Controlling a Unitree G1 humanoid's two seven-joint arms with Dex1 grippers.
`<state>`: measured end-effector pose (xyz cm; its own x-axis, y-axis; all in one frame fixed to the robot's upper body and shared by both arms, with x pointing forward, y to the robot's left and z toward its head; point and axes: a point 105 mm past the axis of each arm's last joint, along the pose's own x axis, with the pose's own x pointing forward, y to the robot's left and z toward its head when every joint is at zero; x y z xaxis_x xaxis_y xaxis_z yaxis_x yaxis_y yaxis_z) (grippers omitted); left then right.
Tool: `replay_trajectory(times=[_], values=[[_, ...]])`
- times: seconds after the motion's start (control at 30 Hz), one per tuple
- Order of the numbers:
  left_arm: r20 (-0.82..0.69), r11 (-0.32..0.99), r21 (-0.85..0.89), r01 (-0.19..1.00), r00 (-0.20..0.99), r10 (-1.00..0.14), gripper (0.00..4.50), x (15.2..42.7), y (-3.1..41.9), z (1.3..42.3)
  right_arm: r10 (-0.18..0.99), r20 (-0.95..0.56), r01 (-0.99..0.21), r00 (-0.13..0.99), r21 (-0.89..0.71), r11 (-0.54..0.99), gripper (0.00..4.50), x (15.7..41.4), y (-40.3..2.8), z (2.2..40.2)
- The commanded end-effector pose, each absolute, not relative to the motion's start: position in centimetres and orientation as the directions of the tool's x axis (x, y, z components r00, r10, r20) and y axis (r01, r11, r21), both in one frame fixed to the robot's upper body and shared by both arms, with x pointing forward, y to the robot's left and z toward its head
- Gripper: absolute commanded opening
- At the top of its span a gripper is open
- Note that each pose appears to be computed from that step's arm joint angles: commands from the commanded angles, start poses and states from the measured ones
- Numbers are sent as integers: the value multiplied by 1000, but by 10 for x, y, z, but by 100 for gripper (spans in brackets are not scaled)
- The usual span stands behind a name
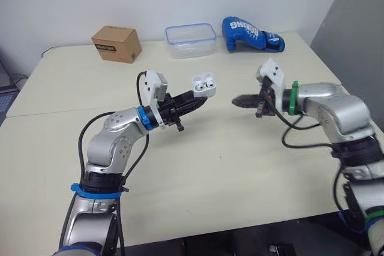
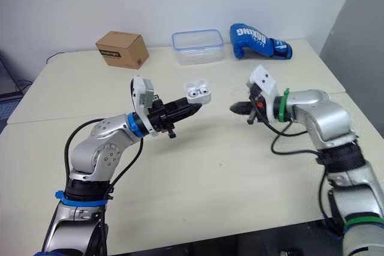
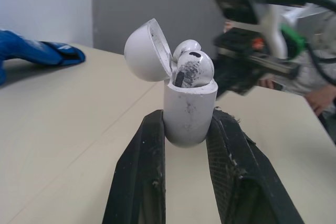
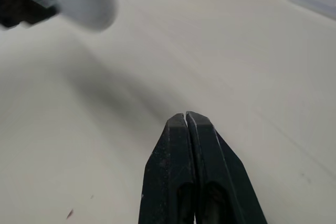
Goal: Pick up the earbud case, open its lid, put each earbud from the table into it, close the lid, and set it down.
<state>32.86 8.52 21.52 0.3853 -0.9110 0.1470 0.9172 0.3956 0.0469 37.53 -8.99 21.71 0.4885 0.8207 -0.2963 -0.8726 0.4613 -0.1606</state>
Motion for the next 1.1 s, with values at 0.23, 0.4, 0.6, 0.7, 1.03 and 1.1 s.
replay_trajectory(times=[0.23, 0.4, 0.6, 0.7, 1.03, 1.1], values=[[144, 335, 79, 939, 322, -936, 71, 316, 81, 225, 870, -195, -883, 452, -232, 407, 4, 392, -69, 252], [136, 343, 78, 936, 331, -934, 71, 316, 83, 223, 897, -188, -906, 399, -234, 354, 4, 387, -63, 259], [132, 351, 73, 934, 340, -931, 71, 317, 84, 220, 923, -189, -930, 335, -223, 292, 4, 373, -59, 263], [130, 348, 71, 935, 337, -932, 71, 318, 83, 220, 932, -182, -937, 312, -220, 271, 4, 366, -55, 265], [129, 344, 61, 937, 334, -934, 71, 317, 83, 219, 950, -181, -953, 255, -215, 215, 4, 348, -51, 268], [127, 344, 58, 937, 335, -934, 71, 317, 83, 219, 951, -178, -953, 251, -218, 211, 4, 346, -51, 269]])
